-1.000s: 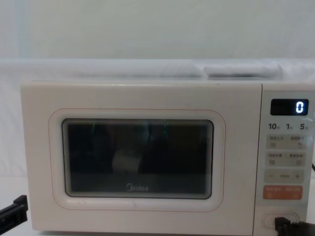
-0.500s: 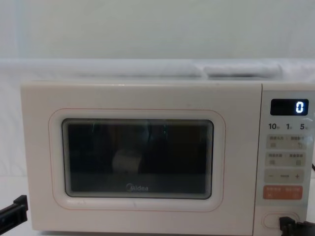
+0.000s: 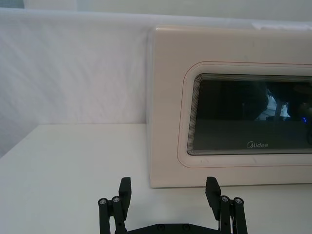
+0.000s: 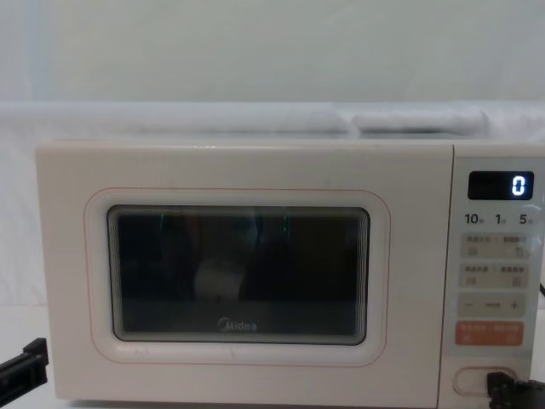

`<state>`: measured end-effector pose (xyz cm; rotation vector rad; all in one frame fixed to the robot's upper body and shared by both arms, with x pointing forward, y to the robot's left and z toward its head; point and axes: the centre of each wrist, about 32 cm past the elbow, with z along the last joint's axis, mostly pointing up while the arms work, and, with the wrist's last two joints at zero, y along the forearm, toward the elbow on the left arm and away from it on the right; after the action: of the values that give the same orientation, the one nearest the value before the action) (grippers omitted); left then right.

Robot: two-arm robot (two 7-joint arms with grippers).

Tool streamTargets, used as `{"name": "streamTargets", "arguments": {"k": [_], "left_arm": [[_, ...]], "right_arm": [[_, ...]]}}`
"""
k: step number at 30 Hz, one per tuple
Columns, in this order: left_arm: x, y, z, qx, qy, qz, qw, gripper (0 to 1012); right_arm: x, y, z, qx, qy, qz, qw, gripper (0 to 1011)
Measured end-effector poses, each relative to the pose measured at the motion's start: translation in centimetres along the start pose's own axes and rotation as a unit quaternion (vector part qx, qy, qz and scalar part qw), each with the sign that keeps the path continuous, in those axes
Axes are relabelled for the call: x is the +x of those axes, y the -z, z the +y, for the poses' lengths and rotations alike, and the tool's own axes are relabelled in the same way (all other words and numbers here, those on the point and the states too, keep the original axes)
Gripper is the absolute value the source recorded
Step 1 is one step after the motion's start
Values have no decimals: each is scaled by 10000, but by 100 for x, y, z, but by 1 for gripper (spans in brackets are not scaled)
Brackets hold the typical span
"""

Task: Press the button to open the microwave door with one hand; close the microwave door with the other hand.

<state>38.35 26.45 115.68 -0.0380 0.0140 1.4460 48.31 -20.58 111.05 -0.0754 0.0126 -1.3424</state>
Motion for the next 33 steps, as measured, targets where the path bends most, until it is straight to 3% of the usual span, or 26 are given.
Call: {"name": "streamTargets", "arguments": {"k": [33], "left_arm": [[0,0,0,0,1,0,10000,1001]], "right_arm": [[-40,-27,96,21,-109,-5,9999,0]]}}
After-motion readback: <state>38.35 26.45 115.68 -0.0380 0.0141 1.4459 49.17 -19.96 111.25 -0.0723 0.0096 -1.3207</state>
